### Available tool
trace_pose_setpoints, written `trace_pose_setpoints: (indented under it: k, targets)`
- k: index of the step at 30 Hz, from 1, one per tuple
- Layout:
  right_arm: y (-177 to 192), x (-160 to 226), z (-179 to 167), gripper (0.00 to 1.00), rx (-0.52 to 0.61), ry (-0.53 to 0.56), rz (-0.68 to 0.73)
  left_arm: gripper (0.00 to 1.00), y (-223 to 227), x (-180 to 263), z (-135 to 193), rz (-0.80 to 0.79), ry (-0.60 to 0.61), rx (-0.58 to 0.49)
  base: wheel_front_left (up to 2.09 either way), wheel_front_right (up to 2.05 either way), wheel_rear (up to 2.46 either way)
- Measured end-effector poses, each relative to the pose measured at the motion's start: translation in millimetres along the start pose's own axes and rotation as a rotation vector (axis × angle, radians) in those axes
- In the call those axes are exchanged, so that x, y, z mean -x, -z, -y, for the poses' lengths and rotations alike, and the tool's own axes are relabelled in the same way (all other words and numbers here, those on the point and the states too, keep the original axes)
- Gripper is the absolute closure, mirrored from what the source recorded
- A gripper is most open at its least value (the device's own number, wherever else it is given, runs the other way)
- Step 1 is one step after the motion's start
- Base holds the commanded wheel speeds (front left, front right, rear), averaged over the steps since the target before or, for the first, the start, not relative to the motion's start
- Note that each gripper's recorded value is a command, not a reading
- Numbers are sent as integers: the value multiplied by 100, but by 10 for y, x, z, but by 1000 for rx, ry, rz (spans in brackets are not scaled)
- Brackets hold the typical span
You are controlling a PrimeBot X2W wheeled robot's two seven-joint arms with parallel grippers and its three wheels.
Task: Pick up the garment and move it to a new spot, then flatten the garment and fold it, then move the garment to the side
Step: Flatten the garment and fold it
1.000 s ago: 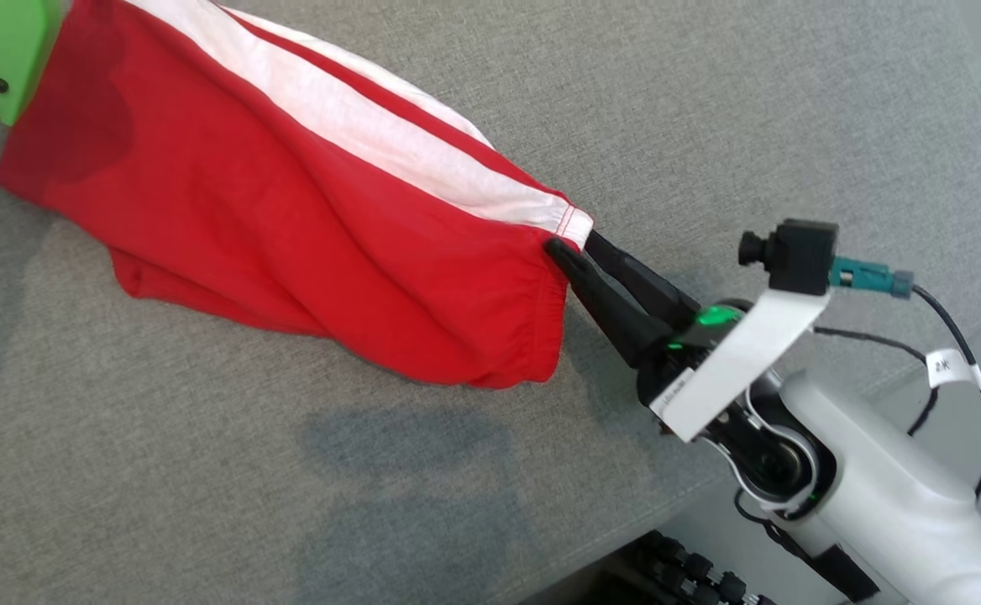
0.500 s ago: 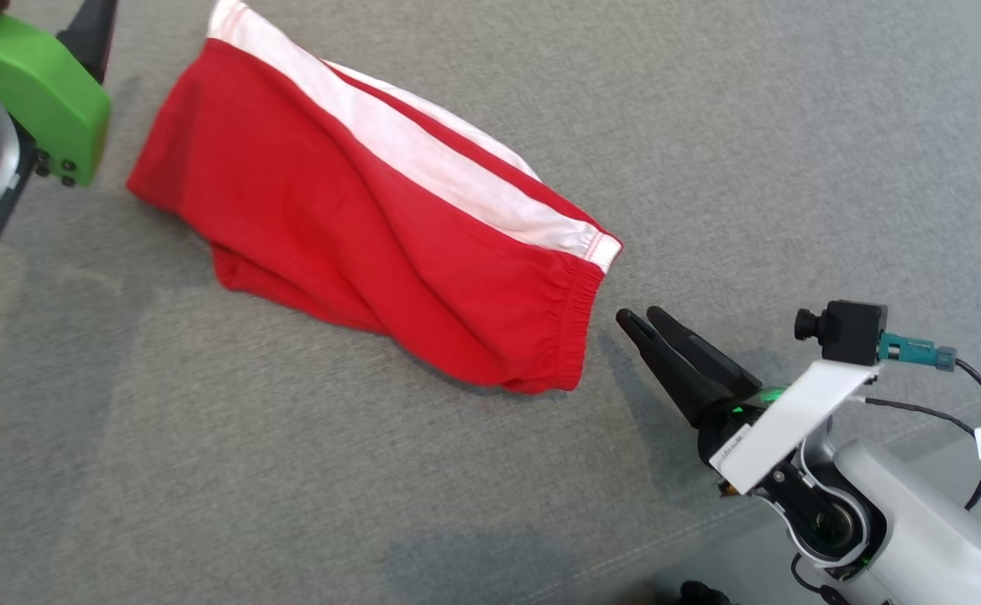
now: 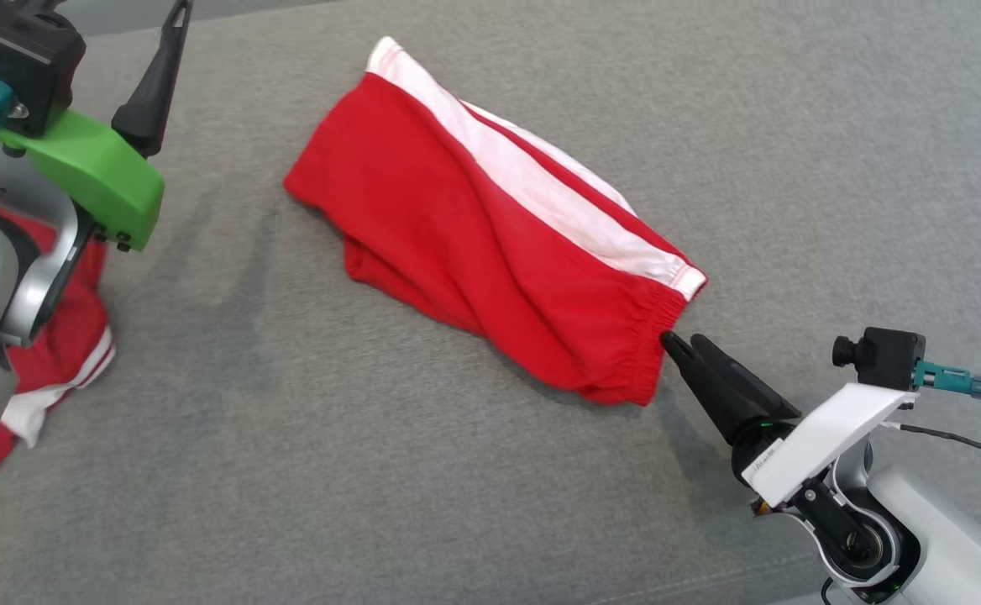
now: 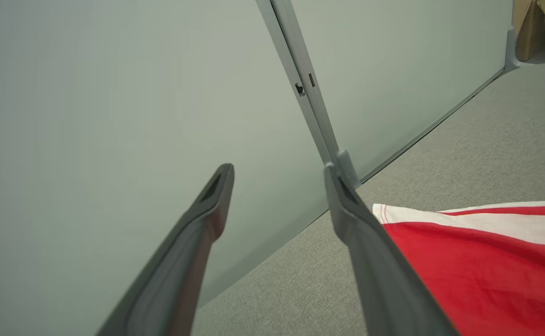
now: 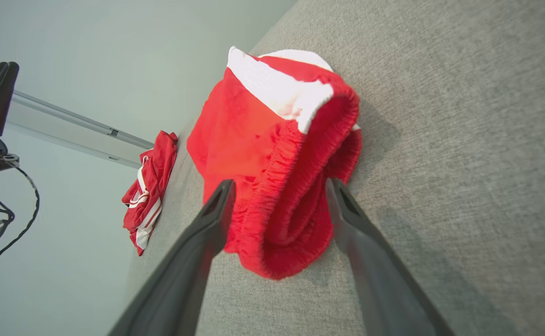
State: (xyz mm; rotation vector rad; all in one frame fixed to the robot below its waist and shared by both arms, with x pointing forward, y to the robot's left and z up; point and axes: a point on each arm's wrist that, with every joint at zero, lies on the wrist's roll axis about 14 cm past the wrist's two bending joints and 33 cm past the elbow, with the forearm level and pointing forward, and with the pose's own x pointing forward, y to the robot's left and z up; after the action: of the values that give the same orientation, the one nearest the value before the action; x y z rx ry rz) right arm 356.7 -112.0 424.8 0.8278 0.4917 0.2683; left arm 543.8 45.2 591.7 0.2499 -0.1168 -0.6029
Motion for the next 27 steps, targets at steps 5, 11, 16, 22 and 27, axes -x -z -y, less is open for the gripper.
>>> trace_pose_setpoints:
  k: [5, 11, 16, 22, 27]
  targets:
    - [91, -42, -21, 0, -2, 14, -40, 0, -69, 273, -158, 3, -71, 22, 0, 0, 0]
    - [263, -25, 77, 0, 2, 66, -97, 0, 194, 728, -246, -73, -162, 133, 0, 0, 0]
    - [316, -71, 84, 0, -23, 76, -114, 0, 358, 1022, -302, -117, -221, 170, 0, 0, 0]
    - [344, -189, 53, 0, -96, 85, -112, 0, 307, 1247, -404, -91, -283, 186, 0, 0, 0]
    - [411, -208, 47, 0, -140, 93, -124, 0, 327, 1438, -484, -86, -346, 211, 0, 0, 0]
